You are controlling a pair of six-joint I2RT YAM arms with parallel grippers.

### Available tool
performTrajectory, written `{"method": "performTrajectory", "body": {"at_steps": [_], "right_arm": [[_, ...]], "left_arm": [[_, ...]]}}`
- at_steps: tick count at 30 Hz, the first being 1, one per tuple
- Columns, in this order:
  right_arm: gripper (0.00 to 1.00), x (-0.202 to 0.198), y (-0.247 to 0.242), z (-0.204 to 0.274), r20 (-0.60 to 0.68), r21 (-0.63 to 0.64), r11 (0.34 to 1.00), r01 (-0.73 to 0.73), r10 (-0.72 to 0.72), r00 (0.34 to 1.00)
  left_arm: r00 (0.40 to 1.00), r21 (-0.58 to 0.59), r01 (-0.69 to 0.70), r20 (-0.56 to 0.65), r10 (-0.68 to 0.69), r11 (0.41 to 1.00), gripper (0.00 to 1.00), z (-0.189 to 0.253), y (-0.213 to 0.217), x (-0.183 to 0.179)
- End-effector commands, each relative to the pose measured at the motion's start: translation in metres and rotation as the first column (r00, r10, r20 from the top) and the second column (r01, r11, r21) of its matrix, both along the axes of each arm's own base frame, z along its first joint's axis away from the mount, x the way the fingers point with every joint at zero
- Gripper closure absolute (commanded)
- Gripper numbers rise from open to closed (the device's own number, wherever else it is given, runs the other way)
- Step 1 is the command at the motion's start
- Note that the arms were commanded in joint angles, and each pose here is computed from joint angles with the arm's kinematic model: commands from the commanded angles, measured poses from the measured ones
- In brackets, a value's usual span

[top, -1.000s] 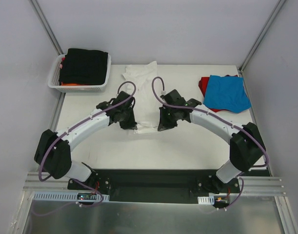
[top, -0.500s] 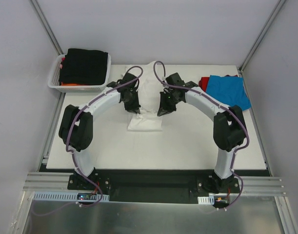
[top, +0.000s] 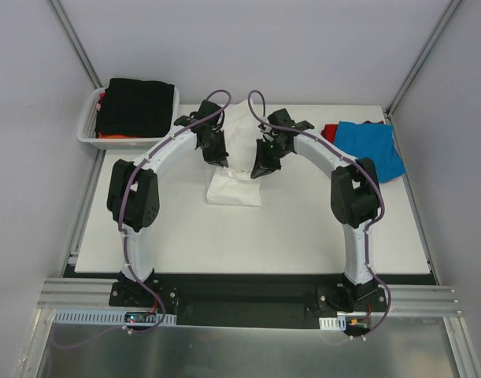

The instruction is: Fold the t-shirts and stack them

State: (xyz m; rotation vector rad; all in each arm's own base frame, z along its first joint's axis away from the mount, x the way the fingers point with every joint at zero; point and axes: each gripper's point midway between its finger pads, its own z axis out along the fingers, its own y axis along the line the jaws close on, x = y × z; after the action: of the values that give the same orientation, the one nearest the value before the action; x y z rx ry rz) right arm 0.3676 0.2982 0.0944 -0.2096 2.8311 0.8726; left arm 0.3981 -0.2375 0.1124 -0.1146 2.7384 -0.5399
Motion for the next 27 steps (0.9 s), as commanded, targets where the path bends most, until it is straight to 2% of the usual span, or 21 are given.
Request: {"method": "performTrajectory", "body": {"at_steps": [1, 12, 15, 27], "right_arm": [[0.99, 0.004, 0.006, 0.011, -0.004, 0.042, 0.998, -0.036, 0.036, 0.999], [0.99, 0.023, 0.007, 0.009, -0.013, 0.067, 0.997, -0.025, 0.026, 1.0], [0.99, 0.028, 0.004, 0.007, -0.013, 0.069, 0.997, -0.018, 0.019, 1.0], [0.99, 0.048, 0.004, 0.003, -0.017, 0.099, 0.995, -0.019, 0.021, 1.0]], "left_arm": [[1.0, -0.004, 0.02, 0.011, -0.02, 1.0, 0.92, 0.011, 0.002, 0.005], [1.0, 0.016, 0.001, -0.004, -0.001, 1.0, 0.92, 0.0, 0.013, 0.012], [1.0, 0.019, -0.007, -0.009, 0.007, 1.0, 0.96, -0.004, 0.016, 0.016], [1.0, 0.022, -0.018, 0.002, 0.018, 1.0, 0.94, -0.009, 0.022, 0.036]]}}
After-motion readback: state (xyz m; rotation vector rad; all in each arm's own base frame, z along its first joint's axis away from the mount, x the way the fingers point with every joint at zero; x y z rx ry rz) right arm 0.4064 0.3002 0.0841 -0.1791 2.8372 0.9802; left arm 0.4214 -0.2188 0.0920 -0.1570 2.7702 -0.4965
